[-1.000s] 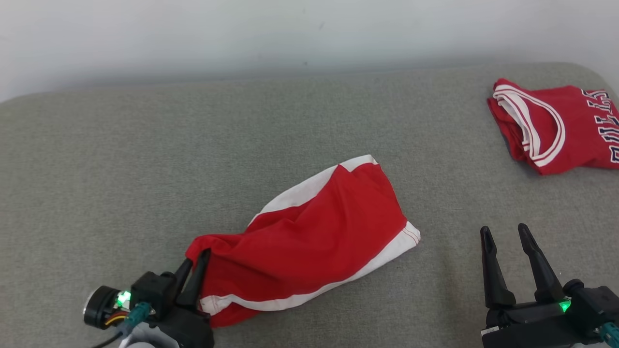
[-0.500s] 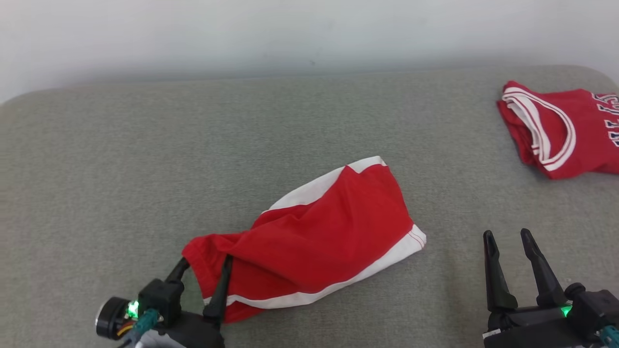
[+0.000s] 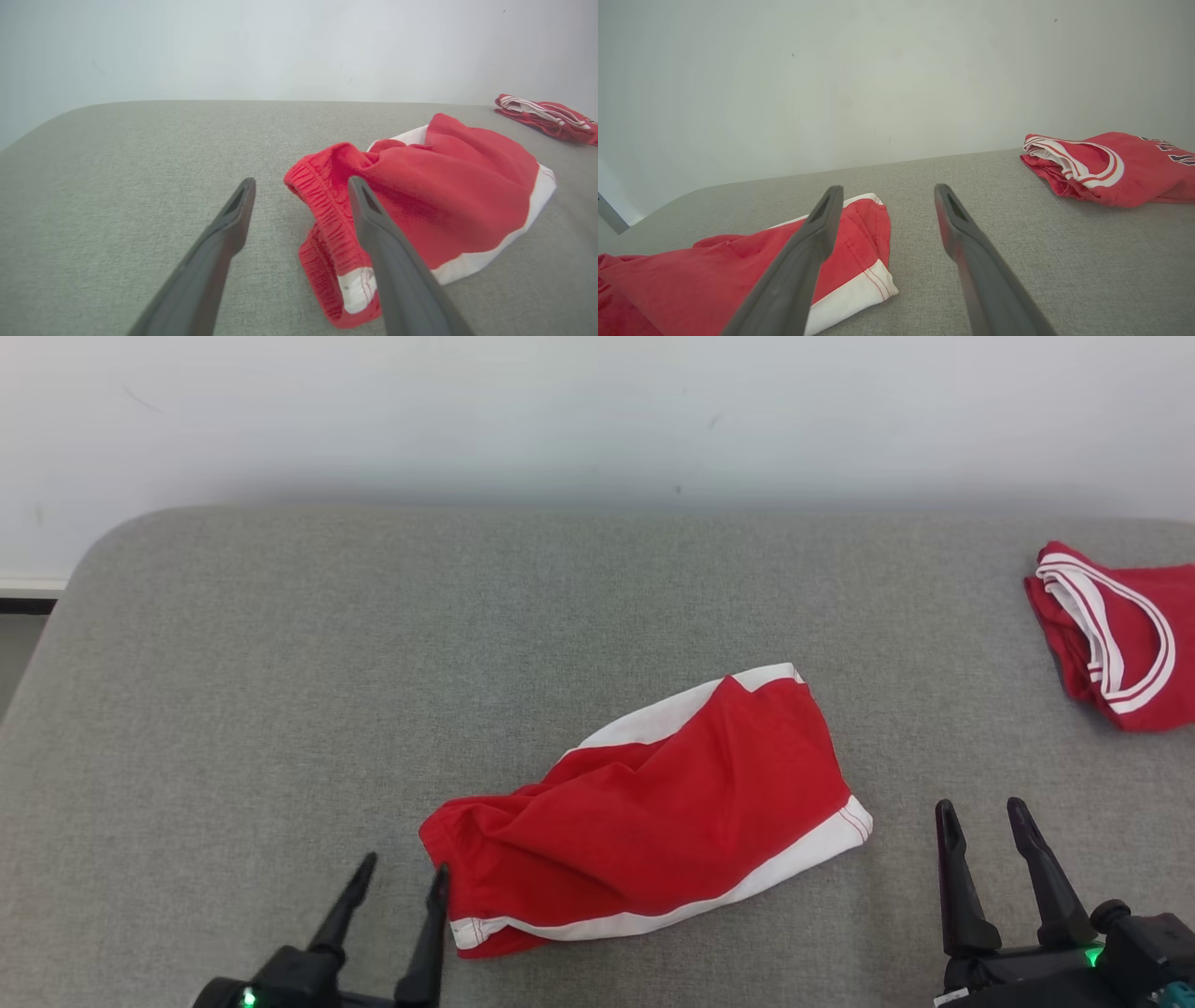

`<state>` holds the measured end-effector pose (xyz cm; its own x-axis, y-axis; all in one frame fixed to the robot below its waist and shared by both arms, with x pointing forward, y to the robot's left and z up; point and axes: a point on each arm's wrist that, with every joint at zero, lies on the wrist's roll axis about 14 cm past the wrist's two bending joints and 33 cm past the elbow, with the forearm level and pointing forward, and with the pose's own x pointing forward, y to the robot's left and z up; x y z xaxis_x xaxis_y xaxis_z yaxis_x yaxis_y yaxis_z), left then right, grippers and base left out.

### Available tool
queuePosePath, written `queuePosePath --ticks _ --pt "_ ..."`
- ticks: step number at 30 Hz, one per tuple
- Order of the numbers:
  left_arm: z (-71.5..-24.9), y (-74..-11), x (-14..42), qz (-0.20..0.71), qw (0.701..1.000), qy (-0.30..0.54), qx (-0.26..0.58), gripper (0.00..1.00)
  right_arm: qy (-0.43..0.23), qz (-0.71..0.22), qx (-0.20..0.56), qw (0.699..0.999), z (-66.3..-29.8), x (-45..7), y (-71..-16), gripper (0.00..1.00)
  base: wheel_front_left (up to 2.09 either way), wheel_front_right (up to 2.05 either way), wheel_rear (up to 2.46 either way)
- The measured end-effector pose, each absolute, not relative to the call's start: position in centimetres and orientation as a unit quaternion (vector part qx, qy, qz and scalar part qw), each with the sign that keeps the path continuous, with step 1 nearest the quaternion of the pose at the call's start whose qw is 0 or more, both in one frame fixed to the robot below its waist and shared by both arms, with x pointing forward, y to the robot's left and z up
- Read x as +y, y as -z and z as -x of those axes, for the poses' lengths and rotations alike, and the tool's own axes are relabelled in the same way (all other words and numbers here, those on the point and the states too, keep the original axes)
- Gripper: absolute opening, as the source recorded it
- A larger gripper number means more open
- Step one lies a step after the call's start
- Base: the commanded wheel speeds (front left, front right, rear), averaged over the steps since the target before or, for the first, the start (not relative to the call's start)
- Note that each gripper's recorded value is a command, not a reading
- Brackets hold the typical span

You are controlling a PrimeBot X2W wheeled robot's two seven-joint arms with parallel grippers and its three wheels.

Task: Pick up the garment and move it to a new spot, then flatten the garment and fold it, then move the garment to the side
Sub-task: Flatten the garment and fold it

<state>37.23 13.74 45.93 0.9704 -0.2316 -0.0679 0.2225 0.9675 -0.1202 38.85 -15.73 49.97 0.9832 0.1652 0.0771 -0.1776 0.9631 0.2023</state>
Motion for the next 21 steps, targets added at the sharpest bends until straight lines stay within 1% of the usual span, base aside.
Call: queuePosePath --ticks 5,8,21 --pt "-36.7 -49.8 16.7 0.051 0.996 0.063 -0.024 1.0 -0.091 -0.104 -0.038 0.99 -38.4 -15.6 -50.6 1.0 0.0 0.0 0.0" --pt "-36.3 -51.2 18.3 0.043 0.997 0.036 -0.047 1.0 -0.092 -0.102 -0.043 0.99 -38.0 -15.6 -51.0 1.0 0.0 0.0 0.0" --pt "-33.8 -52.4 21.6 0.021 0.997 -0.021 -0.069 1.0 -0.093 -0.071 -0.046 0.992 -34.6 -17.2 -51.4 1.0 0.0 0.0 0.0"
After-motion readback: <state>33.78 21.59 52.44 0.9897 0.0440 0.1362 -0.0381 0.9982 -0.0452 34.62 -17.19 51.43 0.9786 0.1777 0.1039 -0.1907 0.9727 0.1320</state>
